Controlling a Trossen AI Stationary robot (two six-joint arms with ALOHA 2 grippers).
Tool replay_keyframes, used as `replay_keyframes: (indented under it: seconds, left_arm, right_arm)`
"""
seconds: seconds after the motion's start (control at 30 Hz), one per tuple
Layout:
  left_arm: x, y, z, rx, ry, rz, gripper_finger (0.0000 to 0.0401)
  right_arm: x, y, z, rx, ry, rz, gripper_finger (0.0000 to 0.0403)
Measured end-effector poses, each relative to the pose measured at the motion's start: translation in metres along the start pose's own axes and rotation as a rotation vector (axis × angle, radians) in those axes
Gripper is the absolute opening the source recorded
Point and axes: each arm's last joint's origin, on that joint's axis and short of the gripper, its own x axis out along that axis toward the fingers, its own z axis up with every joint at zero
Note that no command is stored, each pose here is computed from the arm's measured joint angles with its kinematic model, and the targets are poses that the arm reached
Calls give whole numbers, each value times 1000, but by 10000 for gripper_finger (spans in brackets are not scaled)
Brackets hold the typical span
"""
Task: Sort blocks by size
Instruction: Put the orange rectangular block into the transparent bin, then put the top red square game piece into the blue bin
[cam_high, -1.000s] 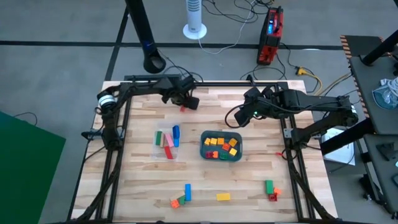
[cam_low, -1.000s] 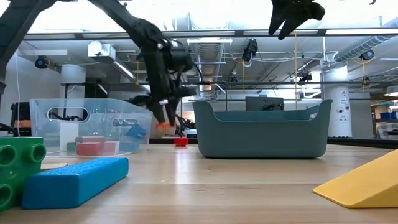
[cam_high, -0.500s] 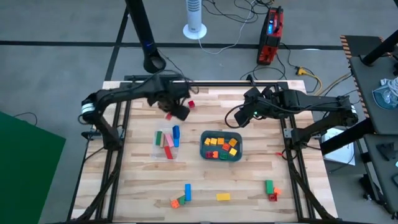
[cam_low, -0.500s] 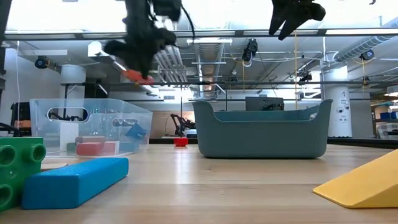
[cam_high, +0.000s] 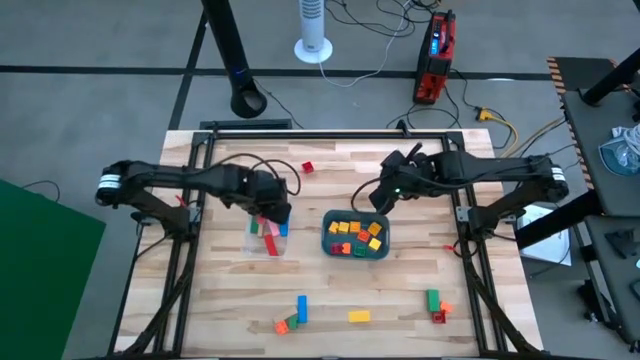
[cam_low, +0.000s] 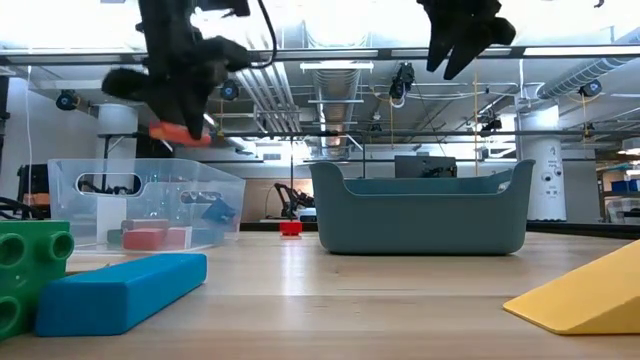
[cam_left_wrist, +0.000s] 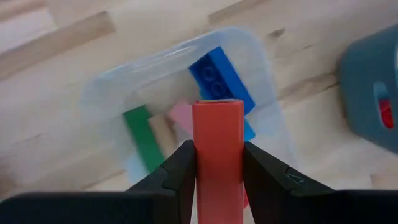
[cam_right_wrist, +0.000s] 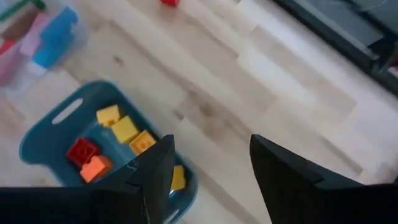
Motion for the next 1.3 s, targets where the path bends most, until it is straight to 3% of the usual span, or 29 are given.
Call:
replay_keyframes:
  seconds: [0.2, 0.4, 0.57, 0.77, 0.87, 1.03, 1.3]
  left_arm:
    - [27, 3, -7, -53, 21, 22, 100]
    - [30, 2, -9, -56, 26, 30, 144]
    - [17, -1, -11, -45, 13, -9, 176]
    - [-17, -11, -4, 34, -85, -30, 184]
    - [-36, -14, 1, 158, -122, -43, 184]
    - [-61, -10, 9, 347, -168, -176, 177]
    - [-87, 43, 12, 397, -366, -294, 164]
  right_arm:
    - [12, 16, -8, 10, 79, 18, 201]
    - [12, 29, -18, -3, 95, 32, 210]
    - [11, 35, -21, 6, 90, 47, 212]
    - [12, 40, -15, 21, 39, 107, 212]
    - [14, 43, -7, 62, -1, 144, 212]
    - [33, 45, 21, 158, -56, 255, 207]
    - [84, 42, 71, 226, -6, 269, 211]
